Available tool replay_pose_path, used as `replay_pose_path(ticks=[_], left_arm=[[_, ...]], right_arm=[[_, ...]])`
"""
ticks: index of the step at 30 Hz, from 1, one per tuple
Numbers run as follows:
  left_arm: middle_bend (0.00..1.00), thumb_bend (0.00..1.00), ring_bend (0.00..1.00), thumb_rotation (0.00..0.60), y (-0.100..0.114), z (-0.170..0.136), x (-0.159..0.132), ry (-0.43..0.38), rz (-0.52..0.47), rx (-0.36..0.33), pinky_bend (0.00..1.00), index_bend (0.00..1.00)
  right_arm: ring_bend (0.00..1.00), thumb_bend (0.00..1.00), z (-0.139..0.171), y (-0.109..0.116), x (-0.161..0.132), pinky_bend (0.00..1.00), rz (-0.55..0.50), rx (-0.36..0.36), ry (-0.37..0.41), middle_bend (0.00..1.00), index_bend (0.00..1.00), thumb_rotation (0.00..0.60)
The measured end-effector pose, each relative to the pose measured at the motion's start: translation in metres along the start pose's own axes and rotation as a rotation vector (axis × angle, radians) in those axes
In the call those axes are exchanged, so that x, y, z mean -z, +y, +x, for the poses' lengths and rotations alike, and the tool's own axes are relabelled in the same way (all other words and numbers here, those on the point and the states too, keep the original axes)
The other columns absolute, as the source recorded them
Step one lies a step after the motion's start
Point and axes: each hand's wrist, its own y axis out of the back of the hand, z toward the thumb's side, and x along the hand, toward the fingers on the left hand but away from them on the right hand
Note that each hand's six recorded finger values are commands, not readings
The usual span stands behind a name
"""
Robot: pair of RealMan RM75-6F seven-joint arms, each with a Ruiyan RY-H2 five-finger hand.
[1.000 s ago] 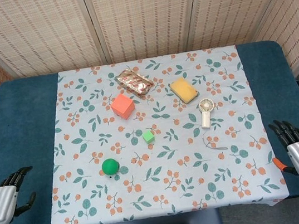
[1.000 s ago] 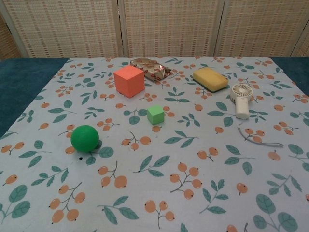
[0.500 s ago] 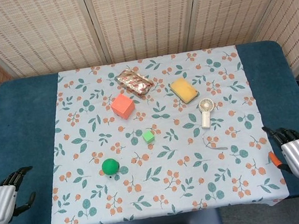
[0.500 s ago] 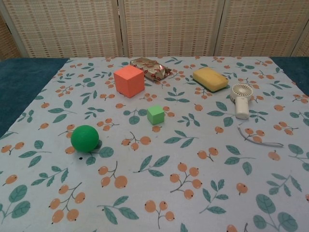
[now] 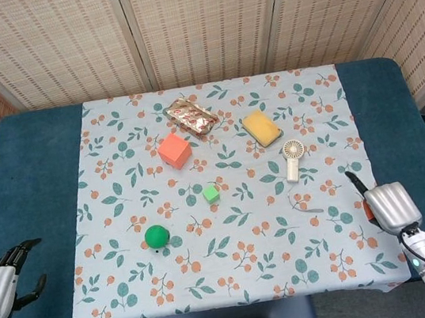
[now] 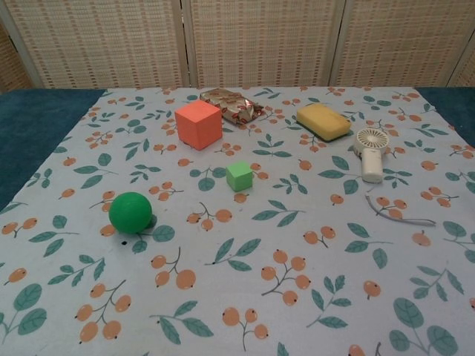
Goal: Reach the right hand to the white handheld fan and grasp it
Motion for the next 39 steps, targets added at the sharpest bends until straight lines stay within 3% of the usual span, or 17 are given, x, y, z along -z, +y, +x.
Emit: replay_pose_path(ticks=[8,12,19,39], left_arm=[[0.20,0.37,0.21,0.600,0.001,0.000,-0.001,-0.004,-0.001,0.001,0.38,0.18],[0.20,0.37,0.21,0.600,-0.001,0.001,-0.001,-0.004,0.002,0.006,0.38,0.18],[0.20,0.37,0.21,0.600,-0.001,0.000,-0.001,-0.005,-0.001,0.010,0.39,0.18],[0.21,0.37,0.22,0.600,-0.003,0.000,-0.001,-0.002,0.004,0.025,0.39,0.19]], right_arm=[[0.63,0.73,-0.039,-0.004,-0.029,0.64,0.005,-0.141,-0.015,0.79,0.00,0.600],[0.64,0.73,-0.061,-0.008,-0.063,0.64,-0.004,-0.183,0.022,0.79,0.00,0.600],[0.64,0.73,-0.078,-0.012,-0.092,0.64,-0.033,-0.183,0.053,0.79,0.00,0.600],[0.64,0.73,-0.104,-0.010,-0.078,0.64,-0.040,-0.146,-0.015,0.79,0.00,0.600]])
